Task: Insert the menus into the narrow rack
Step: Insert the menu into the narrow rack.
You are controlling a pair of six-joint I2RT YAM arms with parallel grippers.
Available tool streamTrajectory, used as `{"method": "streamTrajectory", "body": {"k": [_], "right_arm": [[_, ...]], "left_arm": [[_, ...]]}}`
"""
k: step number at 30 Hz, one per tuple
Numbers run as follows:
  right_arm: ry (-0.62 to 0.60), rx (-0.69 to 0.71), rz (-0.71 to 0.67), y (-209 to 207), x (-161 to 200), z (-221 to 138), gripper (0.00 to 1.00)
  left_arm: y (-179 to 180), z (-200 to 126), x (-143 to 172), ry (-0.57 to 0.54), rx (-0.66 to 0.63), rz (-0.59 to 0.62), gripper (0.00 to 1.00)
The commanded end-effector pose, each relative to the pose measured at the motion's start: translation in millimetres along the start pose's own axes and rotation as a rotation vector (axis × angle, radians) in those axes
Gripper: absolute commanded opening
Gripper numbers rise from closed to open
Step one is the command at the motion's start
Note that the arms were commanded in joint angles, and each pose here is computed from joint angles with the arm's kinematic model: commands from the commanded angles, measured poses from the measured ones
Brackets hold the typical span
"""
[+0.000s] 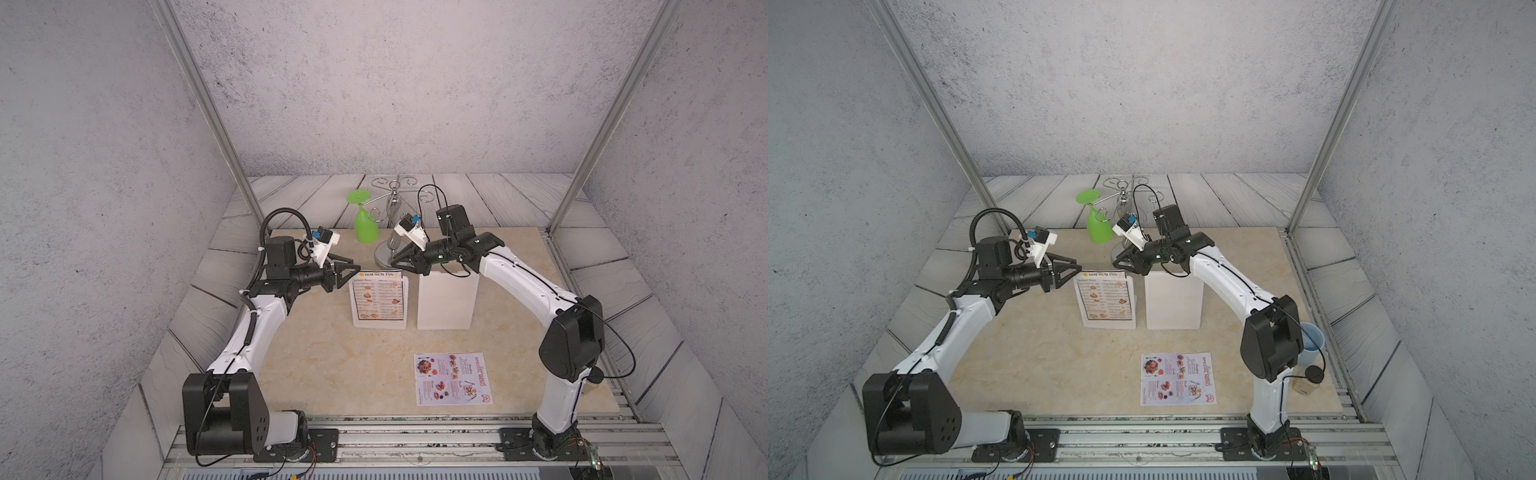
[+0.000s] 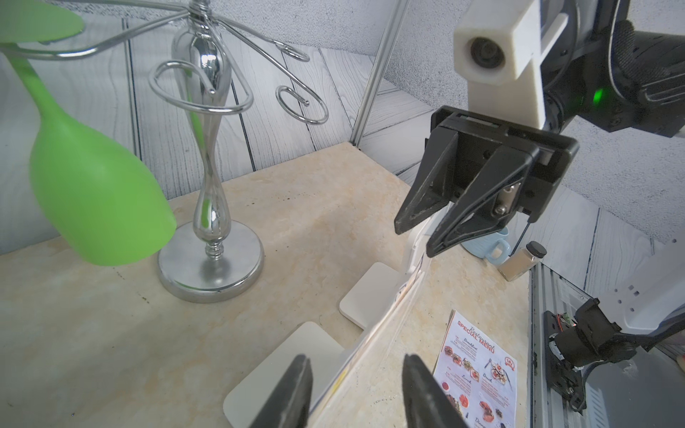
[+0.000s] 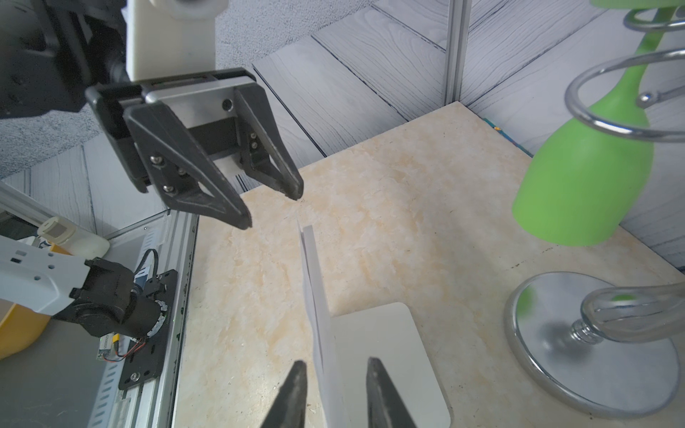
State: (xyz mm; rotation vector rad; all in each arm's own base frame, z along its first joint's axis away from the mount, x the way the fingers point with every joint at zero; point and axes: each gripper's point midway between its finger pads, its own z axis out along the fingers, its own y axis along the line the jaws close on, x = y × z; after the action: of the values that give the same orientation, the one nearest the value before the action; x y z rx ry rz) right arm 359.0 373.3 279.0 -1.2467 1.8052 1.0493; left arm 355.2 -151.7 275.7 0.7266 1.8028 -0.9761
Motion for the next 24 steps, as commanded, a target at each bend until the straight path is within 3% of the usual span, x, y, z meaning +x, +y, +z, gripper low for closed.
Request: {"method": "streamTrajectory", "body": {"k": [1, 10, 24], "right_arm": [[0.018, 0.001, 0.026, -4, 10, 9, 0.24], [0.027, -0.008, 0.044, -6, 18, 15, 0.08], [0.043, -0.020, 0.071, -6, 36, 23, 0.03]], "left_arm": [[-3, -6, -8, -0.030, -0.001, 0.036, 0.44], [-4, -6, -9, -0.037, -0.002, 0.036, 0.45], [-3, -5, -5, -0.028, -0.001, 0.032, 0.45]]}}
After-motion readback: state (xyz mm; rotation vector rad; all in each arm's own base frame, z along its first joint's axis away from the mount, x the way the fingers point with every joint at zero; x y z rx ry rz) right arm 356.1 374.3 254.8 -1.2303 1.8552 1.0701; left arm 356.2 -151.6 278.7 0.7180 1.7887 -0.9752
